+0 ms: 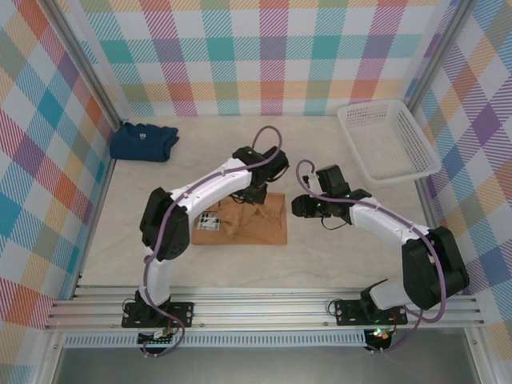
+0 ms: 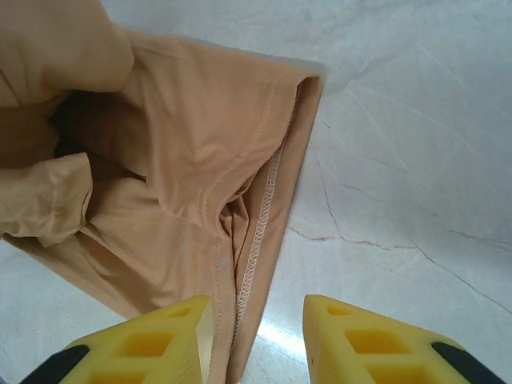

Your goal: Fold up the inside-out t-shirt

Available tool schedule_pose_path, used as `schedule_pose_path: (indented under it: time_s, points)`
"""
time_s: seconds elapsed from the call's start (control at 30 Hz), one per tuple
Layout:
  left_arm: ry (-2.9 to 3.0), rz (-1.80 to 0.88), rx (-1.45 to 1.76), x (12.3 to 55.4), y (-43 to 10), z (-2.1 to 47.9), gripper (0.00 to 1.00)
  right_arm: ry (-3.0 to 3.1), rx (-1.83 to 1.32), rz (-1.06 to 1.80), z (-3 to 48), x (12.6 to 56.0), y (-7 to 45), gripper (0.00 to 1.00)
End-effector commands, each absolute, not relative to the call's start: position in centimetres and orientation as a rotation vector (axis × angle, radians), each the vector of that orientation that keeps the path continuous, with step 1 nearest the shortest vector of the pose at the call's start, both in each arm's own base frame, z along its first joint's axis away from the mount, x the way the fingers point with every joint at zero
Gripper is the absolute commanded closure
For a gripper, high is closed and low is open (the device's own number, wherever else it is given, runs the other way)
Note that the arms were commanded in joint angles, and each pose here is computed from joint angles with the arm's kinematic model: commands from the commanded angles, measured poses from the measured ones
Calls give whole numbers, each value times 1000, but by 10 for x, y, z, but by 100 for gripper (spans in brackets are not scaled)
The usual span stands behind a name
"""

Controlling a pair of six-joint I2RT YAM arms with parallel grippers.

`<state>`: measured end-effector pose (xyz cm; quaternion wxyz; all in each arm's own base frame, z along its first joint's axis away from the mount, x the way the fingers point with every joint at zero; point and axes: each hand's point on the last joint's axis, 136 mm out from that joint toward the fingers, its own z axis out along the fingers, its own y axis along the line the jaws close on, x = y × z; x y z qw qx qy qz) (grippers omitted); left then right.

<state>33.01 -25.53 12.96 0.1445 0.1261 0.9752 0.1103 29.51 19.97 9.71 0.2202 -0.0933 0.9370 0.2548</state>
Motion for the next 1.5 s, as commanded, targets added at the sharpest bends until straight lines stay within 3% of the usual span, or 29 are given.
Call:
schedule_pose_path:
  time_s: [0.0,0.43,0.47,0.67,0.83,0.97,1.13,1.3,1.47]
  points:
    - [2857,301,416,316,-263,138,100,2594,-229,702,99,291,194,65]
    - [2962,-53,396,307,-315,106,99,2666,-115,687,77,280,184,65]
    - [2965,-102,388,307,-322,103,97,2680,-99,696,73,277,184,65]
    - [3004,-357,339,304,-359,73,60,2696,8,672,63,267,173,65]
    - [2915,-504,315,310,-372,94,39,2649,53,593,70,262,157,65]
    - [2834,-555,284,314,-353,119,34,2575,8,611,85,261,157,62]
    - [2688,-640,182,314,-304,158,28,2476,-165,766,108,258,194,55]
    - [2742,-616,77,289,-249,143,27,2456,-217,803,123,286,225,50]
    - [2792,-855,129,256,-263,118,22,2542,-192,694,102,323,235,48]
